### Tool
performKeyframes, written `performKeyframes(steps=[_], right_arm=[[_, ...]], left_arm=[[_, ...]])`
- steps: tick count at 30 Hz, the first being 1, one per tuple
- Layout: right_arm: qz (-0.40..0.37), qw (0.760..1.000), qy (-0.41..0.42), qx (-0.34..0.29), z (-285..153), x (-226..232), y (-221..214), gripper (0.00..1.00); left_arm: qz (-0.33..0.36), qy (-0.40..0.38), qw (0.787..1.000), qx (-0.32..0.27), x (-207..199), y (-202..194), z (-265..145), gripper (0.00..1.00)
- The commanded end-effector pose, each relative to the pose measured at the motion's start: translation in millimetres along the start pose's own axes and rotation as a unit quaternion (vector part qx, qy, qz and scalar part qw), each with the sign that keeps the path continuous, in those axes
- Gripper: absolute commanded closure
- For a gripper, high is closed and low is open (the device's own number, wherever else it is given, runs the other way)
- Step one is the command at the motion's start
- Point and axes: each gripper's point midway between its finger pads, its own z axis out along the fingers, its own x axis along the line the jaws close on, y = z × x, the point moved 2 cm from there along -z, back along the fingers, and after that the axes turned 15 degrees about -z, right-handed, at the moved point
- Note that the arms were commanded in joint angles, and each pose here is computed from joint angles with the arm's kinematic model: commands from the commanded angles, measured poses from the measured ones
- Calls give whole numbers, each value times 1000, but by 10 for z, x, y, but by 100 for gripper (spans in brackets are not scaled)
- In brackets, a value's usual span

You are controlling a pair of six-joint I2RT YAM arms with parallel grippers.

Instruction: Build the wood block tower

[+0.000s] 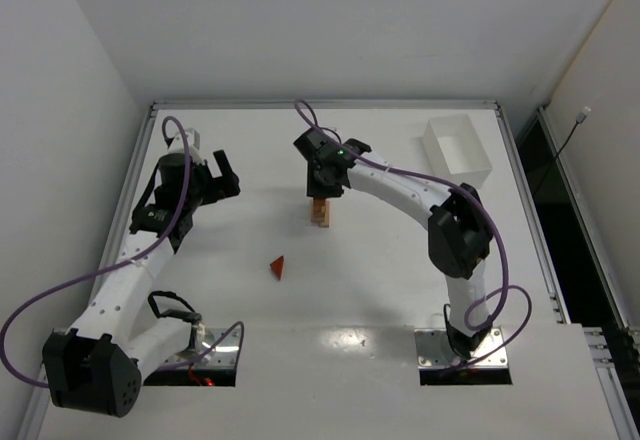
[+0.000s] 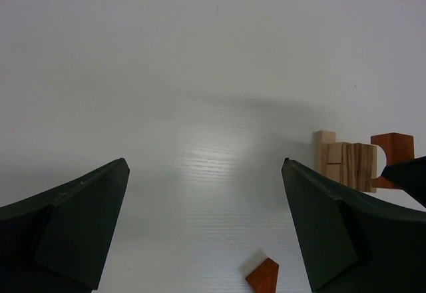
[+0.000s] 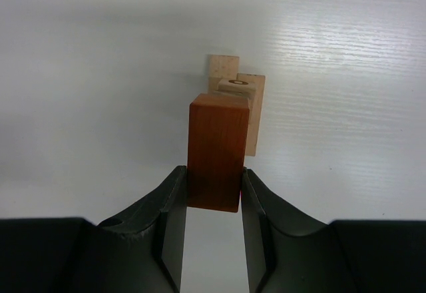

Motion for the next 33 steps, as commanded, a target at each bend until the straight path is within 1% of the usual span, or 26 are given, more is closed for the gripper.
performKeyframes(steps=[1, 5, 22, 23, 24, 25, 27, 29, 30, 31, 32, 33], right_arm=[[4, 1000, 5, 5, 28, 12, -36, 100], [8, 1000, 19, 12, 46, 24, -53, 100], [10, 1000, 13, 20, 187, -5, -101, 100], [4, 1000, 11, 24, 201, -20, -136, 98], [4, 1000, 11, 24, 202, -20, -136, 94], [4, 1000, 11, 24, 202, -20, -136, 80], [8, 1000, 9, 24, 212, -58, -120, 66], [7, 999, 11, 30, 223, -56, -160, 63], [7, 999, 11, 30, 223, -56, -160, 60], [7, 999, 11, 30, 223, -56, -160, 50], [7, 999, 11, 30, 240, -57, -174, 47], [7, 999, 11, 30, 241, -57, -175, 45]], left_arm=[[-7, -9, 1000, -9, -42, 42, 44, 0], [-7, -9, 1000, -9, -42, 42, 44, 0], [-4, -3, 1000, -8, 9, 26, 55, 0], [-4, -3, 1000, -8, 9, 26, 55, 0], [-4, -3, 1000, -8, 9, 26, 55, 0], [-4, -3, 1000, -8, 9, 26, 55, 0], [-6, -4, 1000, -8, 21, 34, 56, 0], [-8, -7, 1000, -11, 21, 61, 60, 0], [-13, -7, 1000, -11, 18, 60, 60, 0], [-13, -7, 1000, -11, 18, 60, 60, 0], [-13, -7, 1000, -11, 18, 60, 60, 0], [-13, -7, 1000, -11, 18, 60, 60, 0]])
